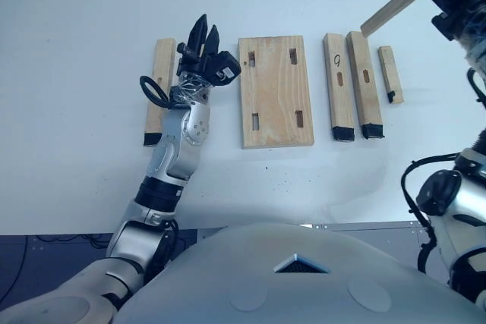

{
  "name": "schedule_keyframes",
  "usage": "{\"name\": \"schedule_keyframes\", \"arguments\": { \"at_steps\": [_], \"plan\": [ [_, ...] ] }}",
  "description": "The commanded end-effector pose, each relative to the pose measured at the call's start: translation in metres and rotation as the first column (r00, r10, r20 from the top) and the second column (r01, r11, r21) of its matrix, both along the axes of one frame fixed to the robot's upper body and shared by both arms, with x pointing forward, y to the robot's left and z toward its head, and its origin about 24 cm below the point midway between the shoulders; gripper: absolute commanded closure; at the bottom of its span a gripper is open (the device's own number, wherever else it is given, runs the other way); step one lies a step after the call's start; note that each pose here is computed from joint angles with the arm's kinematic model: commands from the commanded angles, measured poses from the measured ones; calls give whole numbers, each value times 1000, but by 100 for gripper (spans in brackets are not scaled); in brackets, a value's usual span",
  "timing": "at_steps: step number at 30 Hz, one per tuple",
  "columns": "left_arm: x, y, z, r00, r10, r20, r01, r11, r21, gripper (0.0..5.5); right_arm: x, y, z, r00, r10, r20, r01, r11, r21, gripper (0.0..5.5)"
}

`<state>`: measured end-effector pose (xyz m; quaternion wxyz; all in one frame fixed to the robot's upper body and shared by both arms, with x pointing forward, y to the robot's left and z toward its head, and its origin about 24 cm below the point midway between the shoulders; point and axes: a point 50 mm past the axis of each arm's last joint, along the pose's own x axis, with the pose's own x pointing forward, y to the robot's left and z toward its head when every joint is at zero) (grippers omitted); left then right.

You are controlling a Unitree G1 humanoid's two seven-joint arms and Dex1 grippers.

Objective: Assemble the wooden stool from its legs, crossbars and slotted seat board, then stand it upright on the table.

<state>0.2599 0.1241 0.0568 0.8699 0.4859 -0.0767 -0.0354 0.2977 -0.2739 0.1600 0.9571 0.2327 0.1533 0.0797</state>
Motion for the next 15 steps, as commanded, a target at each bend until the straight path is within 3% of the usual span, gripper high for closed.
{"name": "schedule_keyframes", "arguments": {
  "at_steps": [1, 7, 15],
  "plan": [
    [-4, 15, 1, 995, 101, 1, -101, 994, -43, 475, -6, -2, -1, 997, 55, -59, -57, 998, -35, 511],
    [-11, 31, -1, 982, 187, -4, -187, 981, -42, 475, -19, 3, -12, 987, 88, -135, -92, 995, -24, 511],
    [-10, 24, 0, 984, 177, 0, -177, 983, -49, 475, -24, 3, -23, 986, 60, -159, -77, 992, -103, 511]
  ]
}}
